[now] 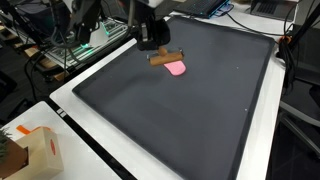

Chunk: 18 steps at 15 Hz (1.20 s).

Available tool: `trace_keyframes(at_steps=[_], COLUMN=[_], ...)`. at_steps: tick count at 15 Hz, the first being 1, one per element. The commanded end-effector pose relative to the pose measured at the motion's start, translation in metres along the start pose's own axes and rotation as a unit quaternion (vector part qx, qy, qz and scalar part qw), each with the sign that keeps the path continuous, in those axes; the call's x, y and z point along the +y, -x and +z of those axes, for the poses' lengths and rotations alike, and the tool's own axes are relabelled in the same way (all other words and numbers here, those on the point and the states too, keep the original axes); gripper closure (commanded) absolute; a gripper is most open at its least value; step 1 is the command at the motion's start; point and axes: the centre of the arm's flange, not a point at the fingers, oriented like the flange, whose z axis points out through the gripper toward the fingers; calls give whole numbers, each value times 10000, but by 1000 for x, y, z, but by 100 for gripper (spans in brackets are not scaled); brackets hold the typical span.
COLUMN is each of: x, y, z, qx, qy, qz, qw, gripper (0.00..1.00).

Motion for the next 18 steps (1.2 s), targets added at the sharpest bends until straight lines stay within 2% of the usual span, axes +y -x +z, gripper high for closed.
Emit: trace_keyframes(at_steps=[1,8,18], x=[40,79,97], y=[11,30,17], z=[2,21,30], qx=[290,455,237], qy=[-596,-1130,-1178], qz=[498,1008,1329], qw=[9966,9874,9838], gripper=[77,77,77])
